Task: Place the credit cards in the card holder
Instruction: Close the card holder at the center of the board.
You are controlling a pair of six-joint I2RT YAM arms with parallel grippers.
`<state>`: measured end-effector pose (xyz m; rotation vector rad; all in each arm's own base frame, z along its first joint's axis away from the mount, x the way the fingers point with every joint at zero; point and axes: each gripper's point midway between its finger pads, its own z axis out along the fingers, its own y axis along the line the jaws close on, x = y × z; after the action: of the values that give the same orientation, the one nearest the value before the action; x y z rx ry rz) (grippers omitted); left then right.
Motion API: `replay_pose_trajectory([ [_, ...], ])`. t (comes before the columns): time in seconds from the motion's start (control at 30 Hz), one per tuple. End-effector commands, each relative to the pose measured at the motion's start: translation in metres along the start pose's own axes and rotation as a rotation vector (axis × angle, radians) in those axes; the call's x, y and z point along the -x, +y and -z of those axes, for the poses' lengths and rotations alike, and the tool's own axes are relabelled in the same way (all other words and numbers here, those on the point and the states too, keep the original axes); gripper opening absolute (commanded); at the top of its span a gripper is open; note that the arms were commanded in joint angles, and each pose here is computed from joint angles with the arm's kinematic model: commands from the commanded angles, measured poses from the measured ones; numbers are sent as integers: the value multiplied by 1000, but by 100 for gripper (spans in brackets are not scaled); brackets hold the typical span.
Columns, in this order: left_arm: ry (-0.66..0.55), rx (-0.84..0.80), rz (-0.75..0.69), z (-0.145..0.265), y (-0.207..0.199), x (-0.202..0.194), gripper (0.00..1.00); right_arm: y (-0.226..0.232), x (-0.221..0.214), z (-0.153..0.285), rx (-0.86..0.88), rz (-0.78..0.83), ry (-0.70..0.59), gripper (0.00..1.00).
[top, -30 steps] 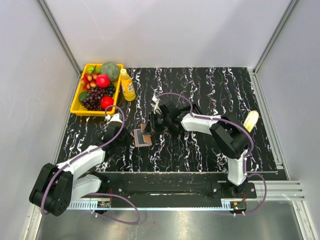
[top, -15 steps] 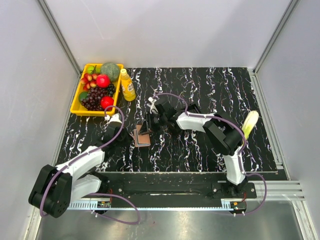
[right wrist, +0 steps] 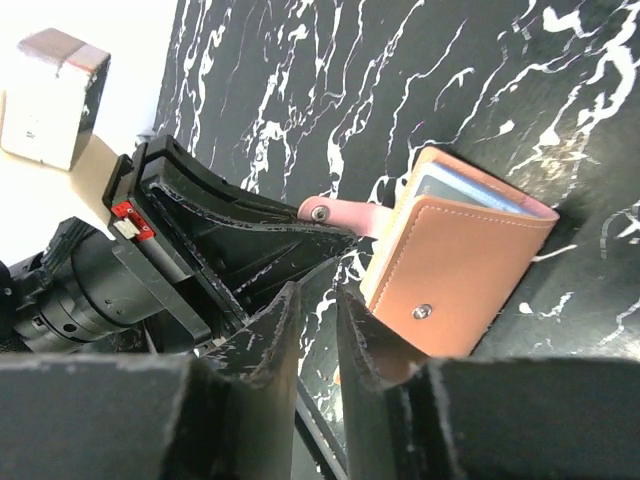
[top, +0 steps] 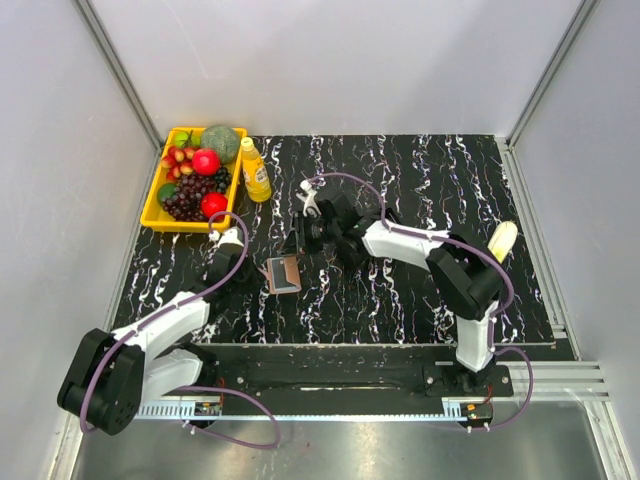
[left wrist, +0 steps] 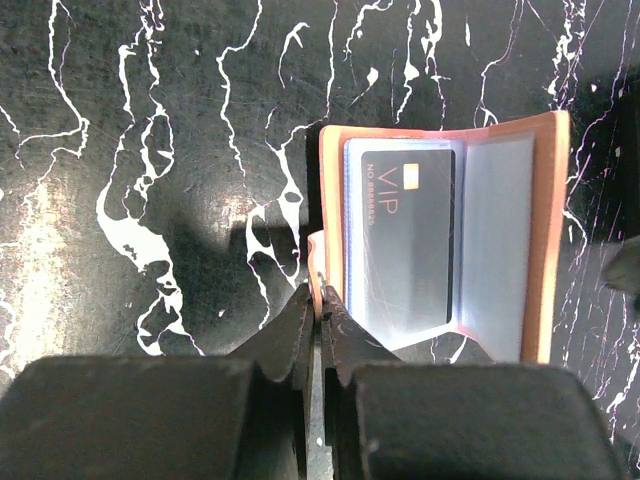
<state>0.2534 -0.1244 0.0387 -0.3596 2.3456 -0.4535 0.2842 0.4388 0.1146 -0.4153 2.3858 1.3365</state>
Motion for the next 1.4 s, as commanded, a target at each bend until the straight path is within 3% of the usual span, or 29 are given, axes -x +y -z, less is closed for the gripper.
replay_pose_trajectory([
  [0.0, -37, -5, 4, -1, -6, 13, 6, -11, 17, 22, -83, 40, -83, 23],
  [0.07, -39, 2, 4, -1, -5, 14, 6, -29, 10, 26, -136, 13, -89, 19],
  [0.13, -35, 4, 3, -2, -4, 12, 6, -43, 2, 27, -161, -2, -82, 5],
  [0.3, -32, -2, -2, -2, -5, 13, 6, -50, 10, 48, -202, 4, -176, 6],
  [0.77, -38, -28, 7, -5, -13, 17, 6, -51, -27, -7, -134, 19, 54, 3],
  [1.37, -32, -38, 19, -5, -15, 16, 10, -41, -34, -12, -158, 80, 65, 7],
])
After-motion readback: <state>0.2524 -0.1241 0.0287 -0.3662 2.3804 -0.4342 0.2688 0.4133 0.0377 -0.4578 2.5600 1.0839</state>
